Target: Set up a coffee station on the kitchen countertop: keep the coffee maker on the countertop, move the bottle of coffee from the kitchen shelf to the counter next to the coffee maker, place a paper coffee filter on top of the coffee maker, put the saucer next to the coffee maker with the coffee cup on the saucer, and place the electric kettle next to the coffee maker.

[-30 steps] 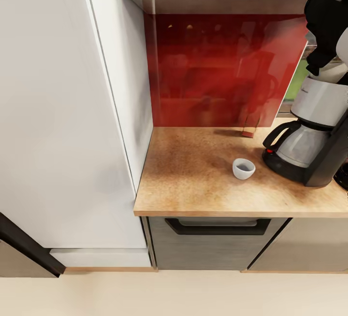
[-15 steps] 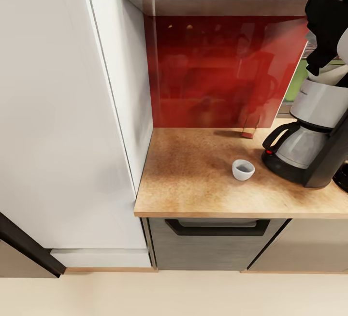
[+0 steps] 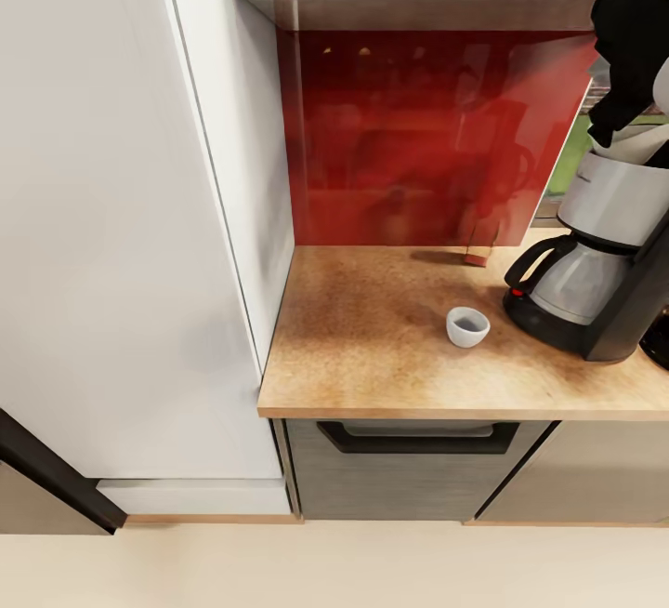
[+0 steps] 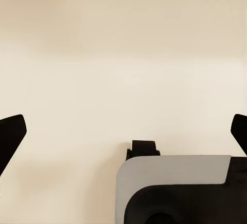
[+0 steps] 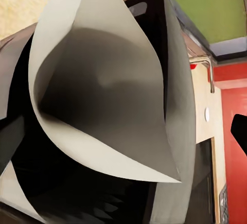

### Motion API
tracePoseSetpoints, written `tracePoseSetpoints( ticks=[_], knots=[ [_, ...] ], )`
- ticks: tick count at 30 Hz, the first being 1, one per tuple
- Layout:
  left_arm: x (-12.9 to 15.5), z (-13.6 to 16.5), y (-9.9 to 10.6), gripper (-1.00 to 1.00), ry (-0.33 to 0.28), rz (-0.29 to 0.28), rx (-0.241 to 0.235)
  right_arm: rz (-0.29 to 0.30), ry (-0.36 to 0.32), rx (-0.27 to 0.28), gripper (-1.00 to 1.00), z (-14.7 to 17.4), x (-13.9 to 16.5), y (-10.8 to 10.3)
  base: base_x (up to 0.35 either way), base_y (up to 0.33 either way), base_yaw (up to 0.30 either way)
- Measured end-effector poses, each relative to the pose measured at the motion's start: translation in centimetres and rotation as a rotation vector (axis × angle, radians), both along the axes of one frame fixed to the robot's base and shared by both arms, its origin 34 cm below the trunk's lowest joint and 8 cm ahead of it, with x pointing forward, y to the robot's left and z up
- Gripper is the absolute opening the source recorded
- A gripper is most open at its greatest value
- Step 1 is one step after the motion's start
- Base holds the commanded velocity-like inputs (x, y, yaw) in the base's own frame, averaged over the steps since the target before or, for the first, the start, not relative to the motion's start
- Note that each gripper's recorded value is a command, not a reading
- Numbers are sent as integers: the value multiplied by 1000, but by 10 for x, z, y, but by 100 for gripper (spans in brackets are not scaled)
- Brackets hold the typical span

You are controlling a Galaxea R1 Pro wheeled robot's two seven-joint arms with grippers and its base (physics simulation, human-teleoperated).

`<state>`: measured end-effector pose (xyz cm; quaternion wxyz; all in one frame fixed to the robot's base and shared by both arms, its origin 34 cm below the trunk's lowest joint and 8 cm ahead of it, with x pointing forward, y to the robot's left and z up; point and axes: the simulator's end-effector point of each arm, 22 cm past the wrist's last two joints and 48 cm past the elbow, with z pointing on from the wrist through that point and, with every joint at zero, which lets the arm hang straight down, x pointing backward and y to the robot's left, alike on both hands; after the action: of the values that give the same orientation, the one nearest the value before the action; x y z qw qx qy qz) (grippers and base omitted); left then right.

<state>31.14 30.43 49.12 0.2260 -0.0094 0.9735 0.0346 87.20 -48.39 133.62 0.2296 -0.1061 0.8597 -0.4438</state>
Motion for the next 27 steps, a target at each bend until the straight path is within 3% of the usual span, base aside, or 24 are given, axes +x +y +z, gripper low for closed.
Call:
tracePoseSetpoints(
  ticks=[20, 27],
  knots=[
    [0, 0, 0, 100, 1, 1, 0, -3, -57, 13, 100, 35, -8, -4, 0, 0, 0],
    [0, 0, 0, 100, 0, 1, 0, 27, -33, 91, 100, 25, -8, 8, -112, 0, 0]
  ],
)
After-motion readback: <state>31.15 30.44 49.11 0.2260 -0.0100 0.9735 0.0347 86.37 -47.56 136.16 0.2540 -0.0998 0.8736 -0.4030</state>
